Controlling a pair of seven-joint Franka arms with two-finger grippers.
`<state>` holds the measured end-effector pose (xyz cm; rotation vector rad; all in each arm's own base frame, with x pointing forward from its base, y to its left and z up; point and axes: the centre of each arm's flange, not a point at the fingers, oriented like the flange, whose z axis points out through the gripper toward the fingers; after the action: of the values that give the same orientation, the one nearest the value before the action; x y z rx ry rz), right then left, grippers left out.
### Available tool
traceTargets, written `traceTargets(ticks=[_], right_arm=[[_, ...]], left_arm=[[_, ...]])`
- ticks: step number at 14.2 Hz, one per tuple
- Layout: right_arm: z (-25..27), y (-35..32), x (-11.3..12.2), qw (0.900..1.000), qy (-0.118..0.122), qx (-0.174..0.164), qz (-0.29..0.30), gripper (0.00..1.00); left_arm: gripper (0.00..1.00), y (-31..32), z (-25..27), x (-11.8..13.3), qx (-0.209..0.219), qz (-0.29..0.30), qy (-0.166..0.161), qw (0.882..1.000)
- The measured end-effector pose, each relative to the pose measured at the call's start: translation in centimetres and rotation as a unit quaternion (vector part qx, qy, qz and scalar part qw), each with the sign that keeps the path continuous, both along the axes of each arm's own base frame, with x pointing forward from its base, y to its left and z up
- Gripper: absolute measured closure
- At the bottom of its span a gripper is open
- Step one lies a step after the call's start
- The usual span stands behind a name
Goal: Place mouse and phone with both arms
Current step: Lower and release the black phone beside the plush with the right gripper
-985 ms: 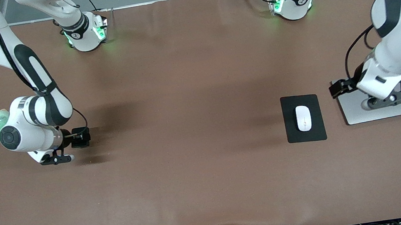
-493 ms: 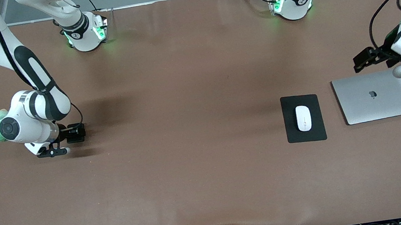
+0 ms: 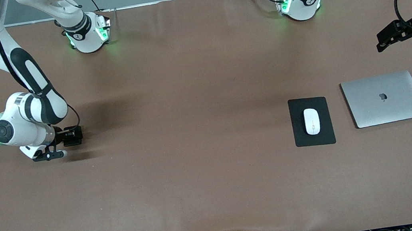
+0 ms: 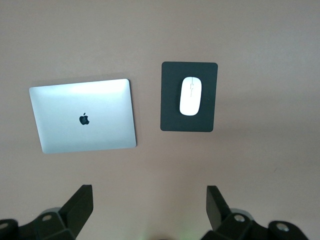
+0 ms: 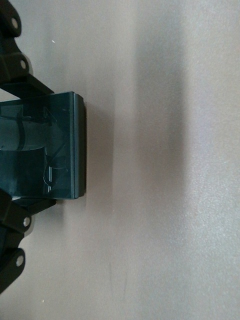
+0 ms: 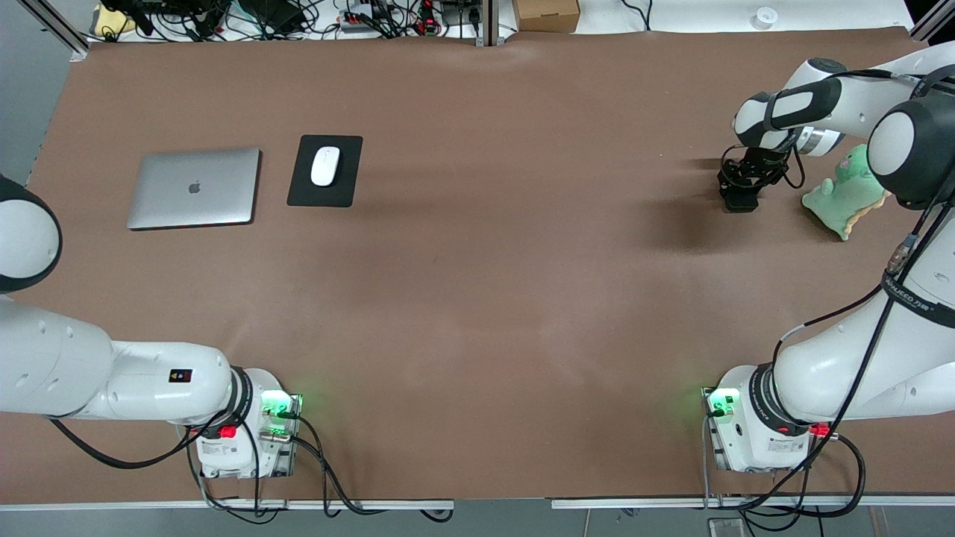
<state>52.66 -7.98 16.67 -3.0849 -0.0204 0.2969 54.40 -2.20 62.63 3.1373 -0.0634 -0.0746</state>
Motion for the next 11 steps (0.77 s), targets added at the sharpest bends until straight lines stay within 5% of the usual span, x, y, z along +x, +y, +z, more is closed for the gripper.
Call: traceTargets(ticks=[3, 7, 11], right_arm=[[0.0, 0.0, 0.0, 1.0, 0.0, 0.0, 0.001, 0.2], [0.4, 0.0, 0.3, 1.0, 0.008, 0.008, 0.028, 0.0], [4.5, 0.1, 4.2, 0.998, 0.017, 0.026, 0.062, 0.0]], left_arm=[[0.0, 0.9, -0.2, 0.0, 0.0, 0.008, 0.004, 1.0], [0.0, 0.5, -0.3, 0.0, 0.001, 0.031, 0.006, 1.0], [0.0, 0.2, -0.3, 0.0, 0.003, 0.049, 0.006, 0.999]])
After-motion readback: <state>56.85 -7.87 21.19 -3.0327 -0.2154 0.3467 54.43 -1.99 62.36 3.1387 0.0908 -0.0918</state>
